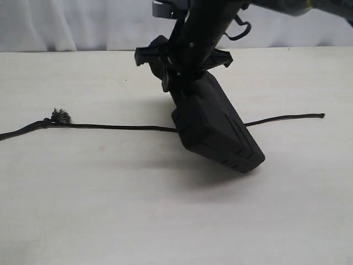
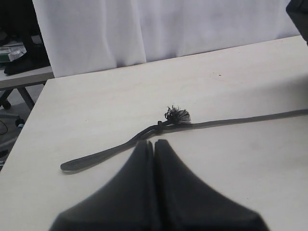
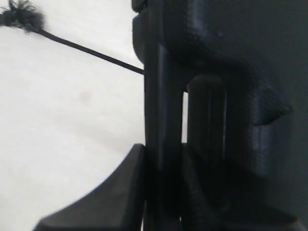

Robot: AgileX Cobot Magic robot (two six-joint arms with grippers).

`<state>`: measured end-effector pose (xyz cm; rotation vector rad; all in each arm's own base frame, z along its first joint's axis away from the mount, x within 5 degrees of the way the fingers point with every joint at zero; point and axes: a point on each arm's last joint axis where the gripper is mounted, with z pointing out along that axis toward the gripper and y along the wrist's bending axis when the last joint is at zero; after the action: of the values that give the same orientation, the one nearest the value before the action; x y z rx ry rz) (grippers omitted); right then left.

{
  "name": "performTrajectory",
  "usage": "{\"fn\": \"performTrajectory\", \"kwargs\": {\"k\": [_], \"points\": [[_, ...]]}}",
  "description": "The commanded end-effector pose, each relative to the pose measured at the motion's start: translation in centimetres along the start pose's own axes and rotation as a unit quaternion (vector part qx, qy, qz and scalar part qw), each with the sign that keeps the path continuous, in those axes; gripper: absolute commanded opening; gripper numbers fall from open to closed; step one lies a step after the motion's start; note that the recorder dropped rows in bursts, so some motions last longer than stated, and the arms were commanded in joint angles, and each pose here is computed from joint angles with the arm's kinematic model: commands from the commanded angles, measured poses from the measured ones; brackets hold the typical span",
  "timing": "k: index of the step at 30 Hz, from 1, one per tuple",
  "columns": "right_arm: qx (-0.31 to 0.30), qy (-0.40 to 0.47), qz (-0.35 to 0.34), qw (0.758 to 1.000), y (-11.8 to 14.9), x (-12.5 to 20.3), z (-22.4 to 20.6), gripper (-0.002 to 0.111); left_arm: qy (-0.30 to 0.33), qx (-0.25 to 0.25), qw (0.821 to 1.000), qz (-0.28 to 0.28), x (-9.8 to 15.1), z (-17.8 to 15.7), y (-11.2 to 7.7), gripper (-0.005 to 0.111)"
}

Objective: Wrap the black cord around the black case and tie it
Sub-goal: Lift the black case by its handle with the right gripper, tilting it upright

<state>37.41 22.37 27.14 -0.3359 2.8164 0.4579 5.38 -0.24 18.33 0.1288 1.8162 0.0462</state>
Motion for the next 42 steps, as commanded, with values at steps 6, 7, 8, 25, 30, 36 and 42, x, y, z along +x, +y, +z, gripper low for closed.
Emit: {"fn": "performTrajectory", "kwargs": {"k": [6, 7, 8, 25, 30, 36, 42], "points": [[-0.18, -0.023, 0.059, 0.982, -5.1, -1.7, -4.1, 0.004, -0.007, 0.004, 1.0, -0.004, -0.1, 0.0, -0.1, 0.0], [-0.196, -0.025, 0.063, 0.978, -5.7, -1.8, -4.2, 0.004, -0.007, 0.004, 1.0, -0.004, -0.1, 0.0, -0.1, 0.0], [-0.239, -0.028, 0.076, 0.968, -6.6, -1.8, -4.4, 0.004, -0.007, 0.004, 1.0, -0.004, -0.1, 0.0, -0.1, 0.0], [-0.2, -0.061, 0.127, 0.97, -16.6, 0.8, -1.5, 0.004, -0.007, 0.004, 1.0, -0.004, -0.1, 0.0, -0.1, 0.0], [-0.141, -0.064, 0.1, 0.983, -17.4, 0.3, -2.2, 0.007, -0.007, 0.004, 1.0, -0.004, -0.1, 0.0, -0.1, 0.0], [-0.1, -0.058, 0.085, 0.99, -17.9, 0.2, -2.5, 0.019, -0.007, 0.004, 1.0, -0.004, -0.1, 0.0, -0.1, 0.0], [-0.085, -0.06, 0.078, 0.991, -18.1, 0.2, -2.7, 0.019, -0.007, 0.004, 1.0, -0.004, -0.1, 0.0, -0.1, 0.0]]}}
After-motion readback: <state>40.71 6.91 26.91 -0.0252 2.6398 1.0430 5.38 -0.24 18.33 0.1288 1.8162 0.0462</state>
